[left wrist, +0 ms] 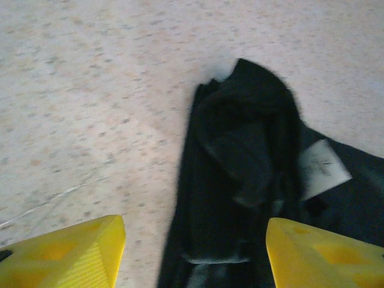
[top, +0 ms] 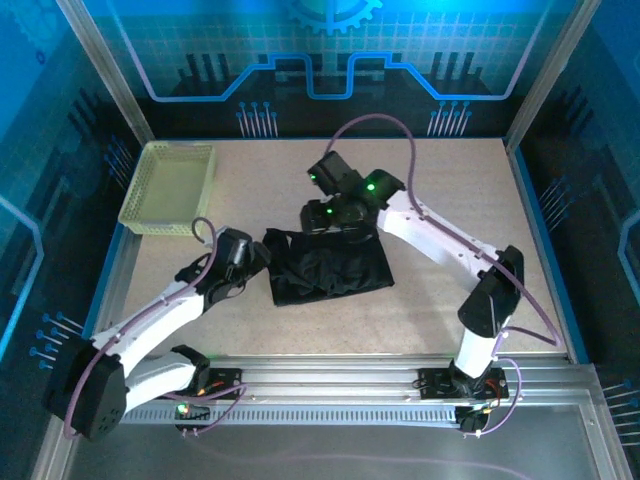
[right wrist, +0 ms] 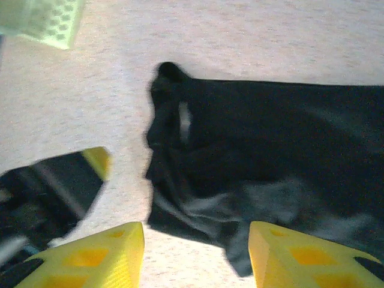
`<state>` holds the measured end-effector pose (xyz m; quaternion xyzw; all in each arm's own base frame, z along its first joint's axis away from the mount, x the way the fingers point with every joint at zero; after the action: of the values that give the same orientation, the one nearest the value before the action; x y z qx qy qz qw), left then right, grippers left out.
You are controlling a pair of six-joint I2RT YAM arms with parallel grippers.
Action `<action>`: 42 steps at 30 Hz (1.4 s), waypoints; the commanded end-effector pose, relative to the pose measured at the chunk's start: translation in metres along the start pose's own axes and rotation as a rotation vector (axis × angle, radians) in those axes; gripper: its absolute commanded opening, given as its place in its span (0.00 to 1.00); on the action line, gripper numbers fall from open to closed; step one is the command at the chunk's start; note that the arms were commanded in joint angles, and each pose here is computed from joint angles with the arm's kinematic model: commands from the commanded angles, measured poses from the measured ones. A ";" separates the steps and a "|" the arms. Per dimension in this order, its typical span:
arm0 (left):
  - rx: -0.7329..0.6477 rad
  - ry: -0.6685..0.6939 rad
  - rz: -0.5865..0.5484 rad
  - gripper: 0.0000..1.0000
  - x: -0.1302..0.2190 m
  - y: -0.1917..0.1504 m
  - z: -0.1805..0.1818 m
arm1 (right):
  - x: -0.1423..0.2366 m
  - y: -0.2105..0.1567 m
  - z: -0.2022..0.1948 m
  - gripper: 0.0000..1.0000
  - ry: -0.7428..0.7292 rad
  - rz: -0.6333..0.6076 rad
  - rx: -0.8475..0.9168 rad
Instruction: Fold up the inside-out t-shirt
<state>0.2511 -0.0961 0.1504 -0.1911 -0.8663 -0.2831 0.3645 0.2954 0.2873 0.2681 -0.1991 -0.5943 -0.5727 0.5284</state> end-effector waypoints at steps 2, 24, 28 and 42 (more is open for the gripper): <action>-0.107 -0.056 0.061 0.64 0.011 -0.010 -0.046 | -0.055 -0.032 -0.048 0.48 -0.064 0.101 -0.066; 0.101 0.005 -0.011 0.68 0.014 0.023 0.014 | -0.119 -0.083 0.086 0.40 0.163 0.200 0.306; 0.099 -0.006 0.013 0.67 0.010 0.025 0.012 | -0.100 -0.084 0.091 0.36 0.224 0.181 0.316; -0.273 -0.084 0.139 0.65 0.009 -0.045 -0.088 | -0.051 -0.043 -0.053 0.48 -0.042 0.019 0.078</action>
<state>0.2682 -0.1671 0.1912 -0.2971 -0.8394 -0.3240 0.3196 0.2859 0.2728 0.2319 -0.1290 -0.6372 -0.5453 0.5291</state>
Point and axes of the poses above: each hand's point on the last joint's axis, 136 mm out from that joint toward the fingers, its own x axis back along the fingers, its own z axis along the line the jaws close on, y = z × x, the point moved 6 cm from there along x, back along the fingers, and after that the axes turned 11 degrees about x, right-handed, at the moved point
